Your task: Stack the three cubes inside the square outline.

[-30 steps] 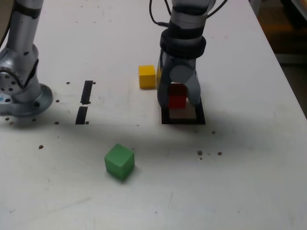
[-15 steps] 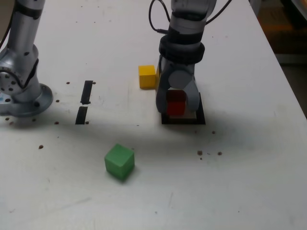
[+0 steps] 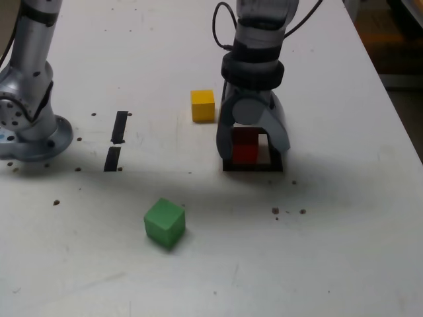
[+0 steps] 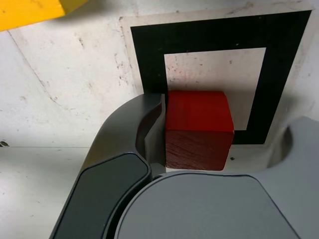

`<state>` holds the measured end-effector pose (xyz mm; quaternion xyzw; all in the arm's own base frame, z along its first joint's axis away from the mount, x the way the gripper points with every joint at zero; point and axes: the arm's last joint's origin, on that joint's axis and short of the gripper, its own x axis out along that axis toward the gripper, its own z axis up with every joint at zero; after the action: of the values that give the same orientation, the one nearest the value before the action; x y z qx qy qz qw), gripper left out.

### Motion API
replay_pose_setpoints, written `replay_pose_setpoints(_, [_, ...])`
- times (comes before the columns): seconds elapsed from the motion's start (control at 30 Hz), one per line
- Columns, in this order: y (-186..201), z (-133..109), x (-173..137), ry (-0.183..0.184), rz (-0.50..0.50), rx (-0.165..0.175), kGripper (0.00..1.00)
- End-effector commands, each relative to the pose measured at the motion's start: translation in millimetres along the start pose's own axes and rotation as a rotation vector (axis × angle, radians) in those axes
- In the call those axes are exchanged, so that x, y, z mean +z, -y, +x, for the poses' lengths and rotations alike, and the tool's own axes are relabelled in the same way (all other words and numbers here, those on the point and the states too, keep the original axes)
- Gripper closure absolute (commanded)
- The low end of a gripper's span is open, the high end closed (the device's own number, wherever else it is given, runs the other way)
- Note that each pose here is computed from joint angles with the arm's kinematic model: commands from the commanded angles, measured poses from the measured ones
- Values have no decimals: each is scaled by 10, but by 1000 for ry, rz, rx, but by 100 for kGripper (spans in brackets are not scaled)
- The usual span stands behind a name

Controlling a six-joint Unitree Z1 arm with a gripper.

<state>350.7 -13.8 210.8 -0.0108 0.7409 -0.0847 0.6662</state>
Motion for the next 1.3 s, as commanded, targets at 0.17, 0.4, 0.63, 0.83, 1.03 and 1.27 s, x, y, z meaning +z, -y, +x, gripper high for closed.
replay_pose_setpoints(0.17, [14, -118, -105, 2, 2, 27, 8])
replay_pose_setpoints(0.4, [56, -426, -428, 0, -36, 83, 5])
replay_pose_setpoints(0.63, [77, -658, -714, 17, -72, 143, 1])
replay_pose_setpoints(0.83, [-43, -663, -902, -11, -128, 169, 0])
replay_pose_setpoints(1.03, [-224, -644, -993, -25, -179, 209, 1])
replay_pose_setpoints(1.27, [-419, -587, -1030, -39, -213, 252, 3])
